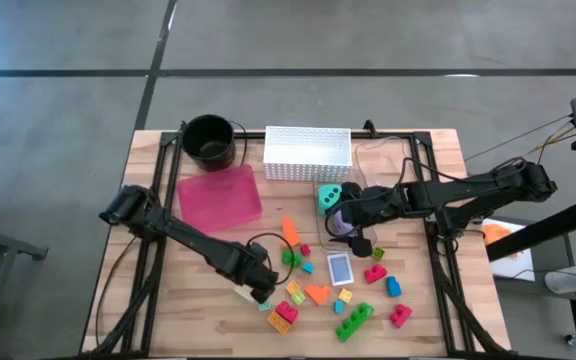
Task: Pick & Place Toys
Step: Put the yellow game card into the pink bin
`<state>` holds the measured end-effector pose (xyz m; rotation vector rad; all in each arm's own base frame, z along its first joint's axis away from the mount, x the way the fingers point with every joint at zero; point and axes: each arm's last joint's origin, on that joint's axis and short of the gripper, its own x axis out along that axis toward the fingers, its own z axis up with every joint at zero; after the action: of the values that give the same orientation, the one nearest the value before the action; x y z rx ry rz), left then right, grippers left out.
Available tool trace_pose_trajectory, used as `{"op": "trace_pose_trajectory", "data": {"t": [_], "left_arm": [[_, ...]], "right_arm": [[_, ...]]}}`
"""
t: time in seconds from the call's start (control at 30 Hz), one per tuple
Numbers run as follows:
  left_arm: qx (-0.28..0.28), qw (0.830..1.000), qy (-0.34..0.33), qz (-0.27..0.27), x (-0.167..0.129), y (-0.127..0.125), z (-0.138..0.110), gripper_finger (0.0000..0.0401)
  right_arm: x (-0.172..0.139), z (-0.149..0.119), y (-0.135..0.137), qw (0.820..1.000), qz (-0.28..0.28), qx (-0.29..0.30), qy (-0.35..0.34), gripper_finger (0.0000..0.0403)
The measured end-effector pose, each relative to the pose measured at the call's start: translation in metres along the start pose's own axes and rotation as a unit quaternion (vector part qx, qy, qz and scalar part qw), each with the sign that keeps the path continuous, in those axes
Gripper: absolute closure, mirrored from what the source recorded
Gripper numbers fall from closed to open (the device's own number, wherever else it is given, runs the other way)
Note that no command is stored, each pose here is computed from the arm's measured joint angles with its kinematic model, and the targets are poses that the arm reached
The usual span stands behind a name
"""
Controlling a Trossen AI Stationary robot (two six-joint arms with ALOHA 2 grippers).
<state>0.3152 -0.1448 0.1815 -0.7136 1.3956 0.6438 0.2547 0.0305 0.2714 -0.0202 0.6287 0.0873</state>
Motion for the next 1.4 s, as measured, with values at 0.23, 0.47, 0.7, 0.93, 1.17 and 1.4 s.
{"op": "trace_pose_trajectory", "data": {"t": [0.23,0.47,0.7,0.93,1.17,1.4], "left_arm": [[0.0,1.0,0.002,-0.019,0.019,-0.011,0.002,0.002],[-0.002,1.0,0.007,-0.005,0.023,-0.009,0.001,0.002],[-0.003,1.0,0.005,0.011,0.032,-0.008,0.001,0.002],[-0.001,1.0,0.018,0.022,0.046,-0.01,0.001,0.002],[0.001,1.0,0.019,0.024,0.047,-0.01,0.001,0.002],[0.002,1.0,0.019,0.024,0.047,-0.01,0.001,0.0054]], "right_arm": [[0.0,0.0,0.0,1.0,0.0,0.0,0.0,0.0025],[0.0,0.0,0.0,1.0,0.0,0.0,0.0,0.0025],[0.0,0.0,0.0,1.0,0.0,0.0,0.001,0.0025],[0.0,0.0,0.0,1.0,0.0,0.0,0.0,0.0025],[0.0,0.0,0.0,1.0,0.0,0.0,0.0,0.0025],[0.0,0.0,0.0,1.0,0.0,0.0,0.0,0.0025]]}}
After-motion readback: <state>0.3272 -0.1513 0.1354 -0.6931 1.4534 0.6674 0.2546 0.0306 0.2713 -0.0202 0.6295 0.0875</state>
